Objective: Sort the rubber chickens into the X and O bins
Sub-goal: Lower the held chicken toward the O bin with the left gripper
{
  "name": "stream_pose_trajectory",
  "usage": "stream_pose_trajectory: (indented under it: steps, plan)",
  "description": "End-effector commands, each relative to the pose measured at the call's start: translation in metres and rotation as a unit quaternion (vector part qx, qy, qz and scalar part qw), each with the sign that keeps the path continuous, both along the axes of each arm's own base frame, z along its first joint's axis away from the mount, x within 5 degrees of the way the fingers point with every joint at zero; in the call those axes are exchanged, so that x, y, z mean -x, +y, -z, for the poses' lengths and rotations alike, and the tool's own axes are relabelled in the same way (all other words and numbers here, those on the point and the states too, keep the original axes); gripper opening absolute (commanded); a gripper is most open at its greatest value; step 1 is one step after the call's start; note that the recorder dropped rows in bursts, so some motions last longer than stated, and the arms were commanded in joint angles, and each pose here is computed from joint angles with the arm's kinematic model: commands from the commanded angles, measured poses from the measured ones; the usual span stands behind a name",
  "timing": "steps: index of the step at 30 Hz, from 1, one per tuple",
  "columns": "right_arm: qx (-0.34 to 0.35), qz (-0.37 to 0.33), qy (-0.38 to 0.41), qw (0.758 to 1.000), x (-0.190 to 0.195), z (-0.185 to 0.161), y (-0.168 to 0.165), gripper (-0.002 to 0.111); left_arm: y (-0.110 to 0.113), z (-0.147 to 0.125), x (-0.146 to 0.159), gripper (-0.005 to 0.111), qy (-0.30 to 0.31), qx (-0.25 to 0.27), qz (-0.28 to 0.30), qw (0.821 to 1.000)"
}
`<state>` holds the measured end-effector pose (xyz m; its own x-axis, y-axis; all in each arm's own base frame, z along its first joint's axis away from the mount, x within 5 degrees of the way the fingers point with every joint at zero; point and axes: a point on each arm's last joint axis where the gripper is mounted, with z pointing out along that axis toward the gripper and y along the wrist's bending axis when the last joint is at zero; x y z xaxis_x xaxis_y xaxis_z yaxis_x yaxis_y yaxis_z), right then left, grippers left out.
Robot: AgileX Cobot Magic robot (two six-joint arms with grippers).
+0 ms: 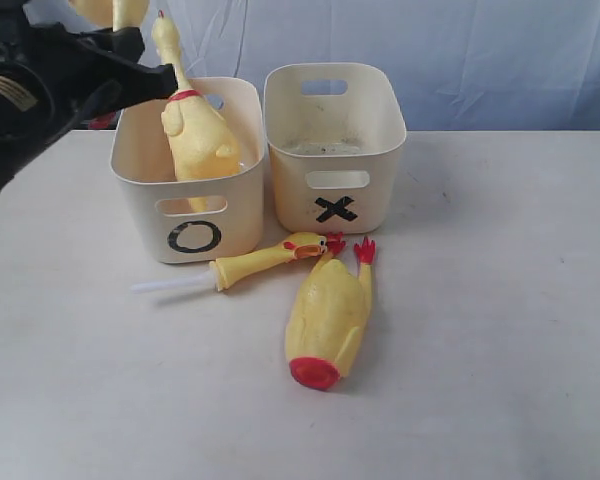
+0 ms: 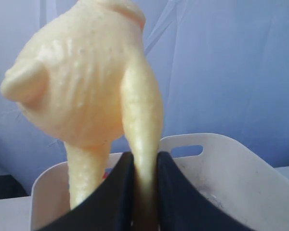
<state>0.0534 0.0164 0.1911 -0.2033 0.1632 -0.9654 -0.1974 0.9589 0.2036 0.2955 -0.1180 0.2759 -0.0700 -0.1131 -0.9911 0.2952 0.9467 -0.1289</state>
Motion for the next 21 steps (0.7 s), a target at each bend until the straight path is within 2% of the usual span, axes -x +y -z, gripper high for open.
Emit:
stream_pose_trajectory:
  steps: [1, 8, 14, 21]
  plan:
    - [0.0, 0.0, -0.005, 1.0, 0.0, 0.0, 0.0, -0.001, -0.009, 0.016, -0.015, 0.0, -0.047, 0.007, 0.005, 0.999]
    - [0.0, 0.0, -0.006, 1.0, 0.0, 0.0, 0.0, -0.001, -0.013, 0.047, -0.03, 0.0, -0.069, 0.019, -0.008, 0.997]
    - [0.0, 0.0, -0.006, 1.0, 0.0, 0.0, 0.0, -0.001, -0.014, 0.069, -0.037, 0.0, -0.072, 0.054, -0.011, 0.996]
    - [0.0, 0.0, -0.006, 1.0, 0.0, 0.0, 0.0, -0.001, -0.017, 0.096, -0.043, 0.0, -0.031, 0.078, -0.011, 0.996]
